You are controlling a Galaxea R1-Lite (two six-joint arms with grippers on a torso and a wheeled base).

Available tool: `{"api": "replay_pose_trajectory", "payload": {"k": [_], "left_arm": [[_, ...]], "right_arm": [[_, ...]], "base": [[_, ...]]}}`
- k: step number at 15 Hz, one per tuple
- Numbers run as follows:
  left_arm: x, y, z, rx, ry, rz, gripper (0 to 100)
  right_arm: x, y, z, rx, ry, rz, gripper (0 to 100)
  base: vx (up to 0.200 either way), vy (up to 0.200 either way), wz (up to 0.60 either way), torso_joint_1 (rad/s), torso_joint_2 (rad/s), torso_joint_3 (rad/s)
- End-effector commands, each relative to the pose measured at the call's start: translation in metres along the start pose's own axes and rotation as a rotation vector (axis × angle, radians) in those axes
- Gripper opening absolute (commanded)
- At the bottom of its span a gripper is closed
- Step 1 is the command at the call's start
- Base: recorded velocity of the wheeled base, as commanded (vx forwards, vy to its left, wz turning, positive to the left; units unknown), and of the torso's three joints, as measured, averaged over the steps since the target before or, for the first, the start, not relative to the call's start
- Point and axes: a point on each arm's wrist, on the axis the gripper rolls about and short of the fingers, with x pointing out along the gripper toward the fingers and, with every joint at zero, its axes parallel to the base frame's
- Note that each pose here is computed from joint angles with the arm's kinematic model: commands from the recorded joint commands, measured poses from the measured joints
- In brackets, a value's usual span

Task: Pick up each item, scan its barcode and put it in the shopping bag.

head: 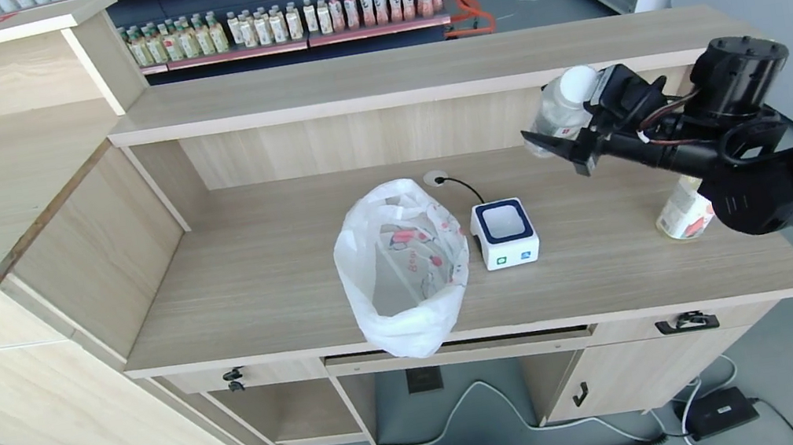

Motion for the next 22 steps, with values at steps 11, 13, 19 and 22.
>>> {"api": "replay_pose_trajectory", "payload": {"k": [11,13,19,22], "left_arm": [[0.000,0.000,0.000,-0.001,-0.001,0.000,100],[0.000,0.000,0.000,0.000,-0.001,0.000,100],[0.000,0.000,0.000,0.000,-0.001,0.000,100],[0.000,0.000,0.000,-0.001,-0.001,0.000,100]], "right_arm": [[0.005,0.034,-0.058,-0.005,-0.013,0.043,0],[0.005,0.035,-0.065,-0.009,-0.019,0.054,0],[0.015,0.034,-0.097,-0.094,-0.063,0.075,0],[0.020,0.040,-0.110,-0.109,-0.103,0.093,0]], "base": [[0.000,0.000,0.00,0.000,0.00,0.000],[0.000,0.000,0.00,0.000,0.00,0.000],[0.000,0.000,0.00,0.000,0.00,0.000],[0.000,0.000,0.00,0.000,0.00,0.000]]}}
